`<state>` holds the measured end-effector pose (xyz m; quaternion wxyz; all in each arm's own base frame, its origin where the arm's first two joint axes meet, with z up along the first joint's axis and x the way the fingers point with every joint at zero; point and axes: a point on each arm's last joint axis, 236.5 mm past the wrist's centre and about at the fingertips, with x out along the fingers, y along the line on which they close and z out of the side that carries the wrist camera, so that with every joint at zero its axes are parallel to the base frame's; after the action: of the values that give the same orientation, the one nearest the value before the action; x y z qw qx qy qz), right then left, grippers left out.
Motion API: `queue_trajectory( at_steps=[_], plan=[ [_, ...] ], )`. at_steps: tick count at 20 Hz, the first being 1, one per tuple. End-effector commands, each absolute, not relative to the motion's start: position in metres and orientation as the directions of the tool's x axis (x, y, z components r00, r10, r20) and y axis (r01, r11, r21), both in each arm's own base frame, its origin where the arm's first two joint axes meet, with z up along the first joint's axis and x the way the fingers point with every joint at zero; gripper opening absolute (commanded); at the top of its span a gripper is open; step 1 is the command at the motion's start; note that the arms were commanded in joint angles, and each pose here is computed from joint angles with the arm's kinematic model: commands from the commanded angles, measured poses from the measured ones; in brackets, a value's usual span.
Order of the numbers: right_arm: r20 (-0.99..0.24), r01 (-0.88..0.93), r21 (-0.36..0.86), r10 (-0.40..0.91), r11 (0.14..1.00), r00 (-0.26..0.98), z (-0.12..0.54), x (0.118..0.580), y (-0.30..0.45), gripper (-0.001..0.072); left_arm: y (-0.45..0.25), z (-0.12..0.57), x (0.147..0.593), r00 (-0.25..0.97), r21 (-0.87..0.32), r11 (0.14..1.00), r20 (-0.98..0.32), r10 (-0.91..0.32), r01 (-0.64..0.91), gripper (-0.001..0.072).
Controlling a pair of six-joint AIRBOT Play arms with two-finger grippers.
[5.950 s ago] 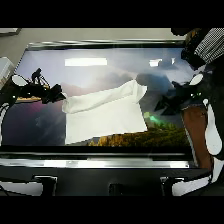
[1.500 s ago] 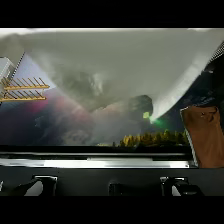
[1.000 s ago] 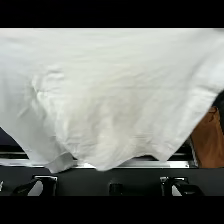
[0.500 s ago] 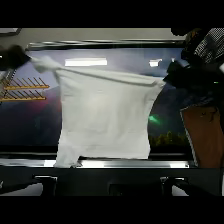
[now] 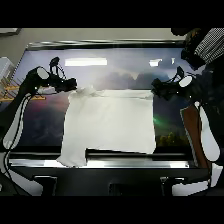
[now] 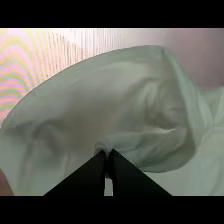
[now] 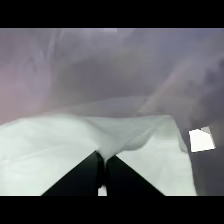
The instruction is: Fold the clothes and pants, and hang the long-sleeved shirts on hangers.
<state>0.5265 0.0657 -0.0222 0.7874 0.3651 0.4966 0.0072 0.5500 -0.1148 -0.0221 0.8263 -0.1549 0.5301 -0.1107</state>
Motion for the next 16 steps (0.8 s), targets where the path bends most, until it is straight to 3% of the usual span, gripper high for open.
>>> queue_trajectory(
  at_steps=[1, 3, 4, 7, 8, 10, 16],
  plan=[
    [-0.773, 0.367, 0.603, 0.405, 0.709, 0.488, -0.031, 0.527, 0.07, 0.0245, -0.117, -0.026, 0.544, 0.369, -0.404, 0.915, -0.849, -0.378, 0.007, 0.0125],
    [-0.789, 0.297, 0.586, 0.447, 0.754, 0.421, -0.014, 0.504, 0.064, 0.0378, -0.094, -0.005, 0.532, 0.331, -0.402, 0.916, -0.864, -0.379, -0.001, 0.03],
    [-0.797, 0.25, 0.575, 0.464, 0.779, 0.388, -0.002, 0.488, 0.056, 0.041, -0.077, 0.009, 0.521, 0.308, -0.394, 0.919, -0.873, -0.378, 0.011, 0.0344],
    [-0.817, 0.137, 0.559, 0.514, 0.818, 0.263, 0.034, 0.428, 0.026, 0.0413, -0.019, 0.052, 0.489, 0.307, -0.402, 0.915, -0.877, -0.371, -0.041, 0.0343],
    [-0.826, 0.124, 0.553, 0.522, 0.824, 0.214, 0.041, 0.403, 0.016, 0.0413, -0.001, 0.066, 0.482, 0.342, -0.423, 0.903, -0.862, -0.375, -0.074, 0.0378],
    [-0.828, 0.193, 0.556, 0.52, 0.808, 0.209, 0.041, 0.371, -0.001, 0.0417, 0.034, 0.074, 0.455, 0.369, -0.43, 0.889, -0.86, -0.352, -0.156, 0.0402],
    [-0.811, 0.367, 0.548, 0.585, 0.752, 0.013, -0.031, 0.236, 0.043, 0.0423, 0.04, 0.006, 0.336, 0.299, -0.509, 0.755, -0.859, -0.416, -0.413, 0.0402]
  ],
)
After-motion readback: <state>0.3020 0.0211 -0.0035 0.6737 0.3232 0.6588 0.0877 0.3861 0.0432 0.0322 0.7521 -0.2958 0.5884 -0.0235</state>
